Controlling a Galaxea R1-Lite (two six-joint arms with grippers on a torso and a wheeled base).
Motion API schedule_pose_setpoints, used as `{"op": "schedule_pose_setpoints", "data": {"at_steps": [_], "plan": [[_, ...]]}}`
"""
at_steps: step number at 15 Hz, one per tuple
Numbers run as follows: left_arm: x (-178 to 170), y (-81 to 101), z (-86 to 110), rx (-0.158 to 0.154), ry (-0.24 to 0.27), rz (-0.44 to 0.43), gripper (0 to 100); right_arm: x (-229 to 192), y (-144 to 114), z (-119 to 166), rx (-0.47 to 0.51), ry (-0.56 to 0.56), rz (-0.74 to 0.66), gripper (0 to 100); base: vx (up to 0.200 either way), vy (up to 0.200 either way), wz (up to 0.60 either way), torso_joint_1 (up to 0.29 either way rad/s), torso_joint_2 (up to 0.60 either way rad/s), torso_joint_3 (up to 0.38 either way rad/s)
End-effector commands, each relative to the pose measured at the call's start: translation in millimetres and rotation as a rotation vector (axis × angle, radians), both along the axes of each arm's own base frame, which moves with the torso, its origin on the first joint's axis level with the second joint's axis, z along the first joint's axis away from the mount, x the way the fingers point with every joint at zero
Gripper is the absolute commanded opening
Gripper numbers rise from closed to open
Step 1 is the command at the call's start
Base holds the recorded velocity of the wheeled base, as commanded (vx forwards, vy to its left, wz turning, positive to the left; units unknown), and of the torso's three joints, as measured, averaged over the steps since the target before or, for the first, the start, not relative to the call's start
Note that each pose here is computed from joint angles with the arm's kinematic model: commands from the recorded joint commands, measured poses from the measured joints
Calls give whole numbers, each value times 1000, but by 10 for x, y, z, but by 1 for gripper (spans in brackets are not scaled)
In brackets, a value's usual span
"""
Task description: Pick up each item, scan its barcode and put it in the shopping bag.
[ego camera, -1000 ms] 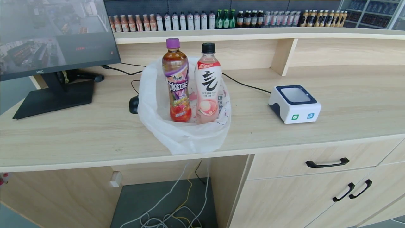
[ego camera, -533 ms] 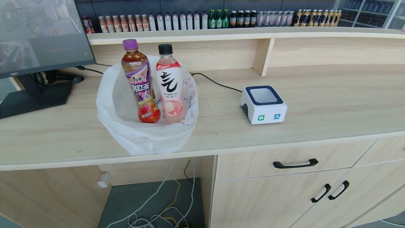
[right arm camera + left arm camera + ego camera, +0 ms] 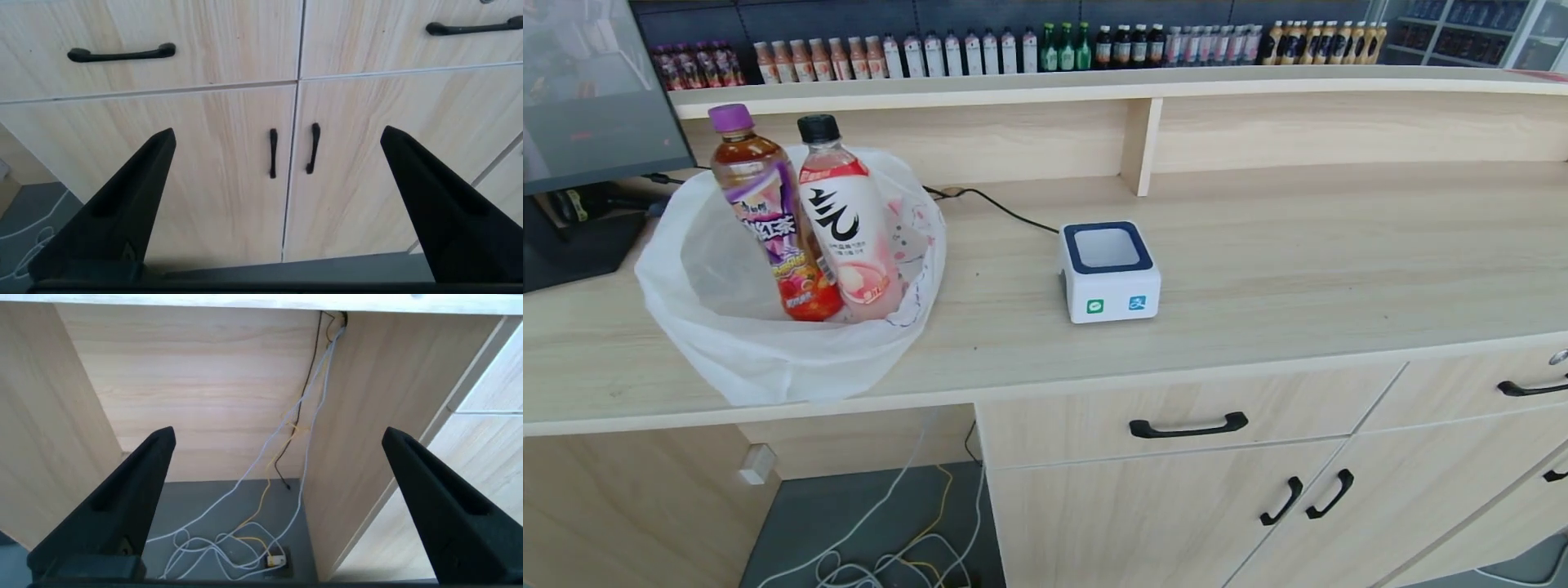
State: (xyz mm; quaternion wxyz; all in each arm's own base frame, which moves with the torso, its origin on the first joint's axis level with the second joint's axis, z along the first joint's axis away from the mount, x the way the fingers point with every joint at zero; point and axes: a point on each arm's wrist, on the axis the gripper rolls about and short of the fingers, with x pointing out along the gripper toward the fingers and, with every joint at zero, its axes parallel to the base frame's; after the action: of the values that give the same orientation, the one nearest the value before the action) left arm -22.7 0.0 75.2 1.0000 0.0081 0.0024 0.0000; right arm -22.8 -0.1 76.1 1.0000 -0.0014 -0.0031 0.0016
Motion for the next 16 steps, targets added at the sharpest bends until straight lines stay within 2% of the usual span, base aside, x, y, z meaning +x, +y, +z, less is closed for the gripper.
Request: {"op": "schedule_pose_setpoints", "data": {"at_steps": [1,16], "plan": [[0,0,0,1,0,0,100,1,0,1,0,2,0,100,0,-200,0,2,2,2],[0,0,0,1,0,0,100,1,0,1,-6,2,0,100,0,0,0,0,0,0]]}}
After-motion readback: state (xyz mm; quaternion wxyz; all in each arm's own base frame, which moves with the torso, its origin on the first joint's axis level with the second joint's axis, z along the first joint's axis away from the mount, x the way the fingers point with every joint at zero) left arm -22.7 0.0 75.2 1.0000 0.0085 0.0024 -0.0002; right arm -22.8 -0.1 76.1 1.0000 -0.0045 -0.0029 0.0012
